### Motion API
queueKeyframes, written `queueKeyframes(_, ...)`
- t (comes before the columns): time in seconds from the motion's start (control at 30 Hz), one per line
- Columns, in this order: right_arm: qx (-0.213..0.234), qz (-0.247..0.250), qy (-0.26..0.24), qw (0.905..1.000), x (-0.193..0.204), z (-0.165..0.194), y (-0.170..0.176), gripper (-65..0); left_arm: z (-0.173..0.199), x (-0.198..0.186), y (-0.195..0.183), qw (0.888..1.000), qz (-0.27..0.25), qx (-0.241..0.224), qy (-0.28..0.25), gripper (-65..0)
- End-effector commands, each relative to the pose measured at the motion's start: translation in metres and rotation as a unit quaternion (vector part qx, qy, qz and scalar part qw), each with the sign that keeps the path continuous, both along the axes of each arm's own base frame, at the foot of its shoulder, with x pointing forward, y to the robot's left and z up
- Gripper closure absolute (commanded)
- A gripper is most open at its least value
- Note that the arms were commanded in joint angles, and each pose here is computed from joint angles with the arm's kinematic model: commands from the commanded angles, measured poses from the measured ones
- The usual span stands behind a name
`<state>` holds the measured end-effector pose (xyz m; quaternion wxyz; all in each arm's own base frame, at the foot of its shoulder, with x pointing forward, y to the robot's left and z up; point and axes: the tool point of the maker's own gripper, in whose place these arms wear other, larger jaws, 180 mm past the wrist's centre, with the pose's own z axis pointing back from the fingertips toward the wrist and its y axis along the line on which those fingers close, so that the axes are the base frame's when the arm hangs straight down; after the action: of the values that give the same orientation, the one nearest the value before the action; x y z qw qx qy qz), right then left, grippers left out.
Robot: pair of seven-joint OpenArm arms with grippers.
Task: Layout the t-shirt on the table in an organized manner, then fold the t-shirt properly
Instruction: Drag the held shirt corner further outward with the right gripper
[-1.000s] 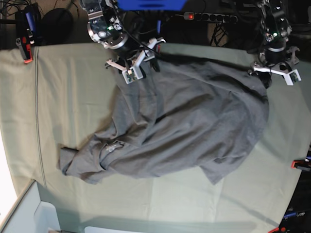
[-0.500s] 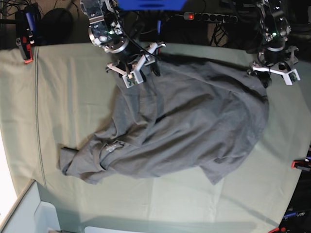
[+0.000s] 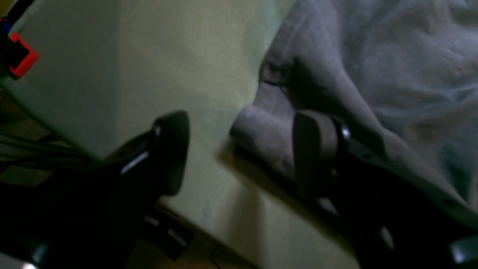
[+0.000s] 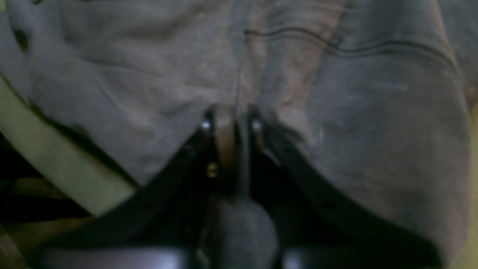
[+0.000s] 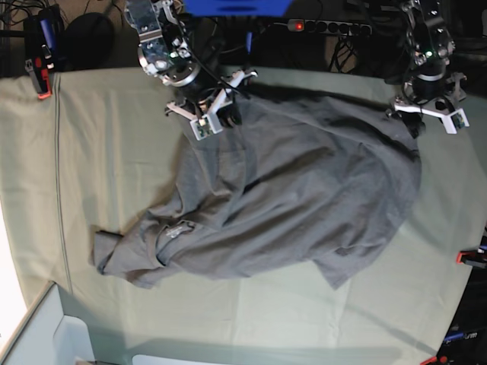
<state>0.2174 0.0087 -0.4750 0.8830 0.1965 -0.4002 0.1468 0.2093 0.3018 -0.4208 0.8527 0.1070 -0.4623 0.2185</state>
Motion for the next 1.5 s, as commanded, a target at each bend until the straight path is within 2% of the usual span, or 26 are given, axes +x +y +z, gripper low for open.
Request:
queueKeyframes(0.0,0.000,-0.001,0.000,1.0000,0.001,0.002,0.001,0.0,0.010,0.005,0.005,1.000,-0.002,0.012,-0.018,-41.8)
queueKeyframes(0.2,-0.007,-0.001,-0.004,1.0000,-0.001,0.002,-0.008,0.0,0.011,0.005,0.005,1.000,-0.002,0.013,-0.018,-41.8)
queueKeyframes(0.47,-0.021,-0.070,-0.054,0.9959,0.019,0.038,-0.056,0.0,0.010,0.005,0.005,1.000,-0.001,0.011,-0.019,-41.8)
queueKeyframes(0.63,-0.037,-0.102,-0.063,0.9921,0.021,0.045,-0.086,0.0,0.010,0.006,0.002,1.000,-0.003,0.009,-0.019,-41.8)
queueKeyframes(0.87,-0.035,-0.097,-0.057,0.9930,0.001,0.049,-0.081,0.0,0.013,0.013,0.002,1.000,-0.003,0.009,-0.027,-41.8)
queueKeyframes(0.93,-0.028,-0.085,-0.054,0.9945,-0.009,0.052,-0.070,-3.2,0.013,0.013,0.002,1.000,-0.003,0.008,-0.028,-41.8)
queueKeyframes(1.13,-0.012,-0.058,-0.046,0.9972,-0.033,0.058,-0.046,-20.4,0.015,0.017,0.001,0.999,-0.004,0.008,-0.032,-41.8)
queueKeyframes(1.23,-0.009,-0.053,-0.029,0.9981,-0.046,0.053,-0.040,-26.0,0.015,0.018,0.001,0.999,-0.004,0.009,-0.032,-41.8)
queueKeyframes(1.47,-0.005,-0.043,0.004,0.9991,-0.071,0.039,-0.032,-28.6,0.016,0.019,0.002,0.999,-0.004,0.010,-0.033,-41.8)
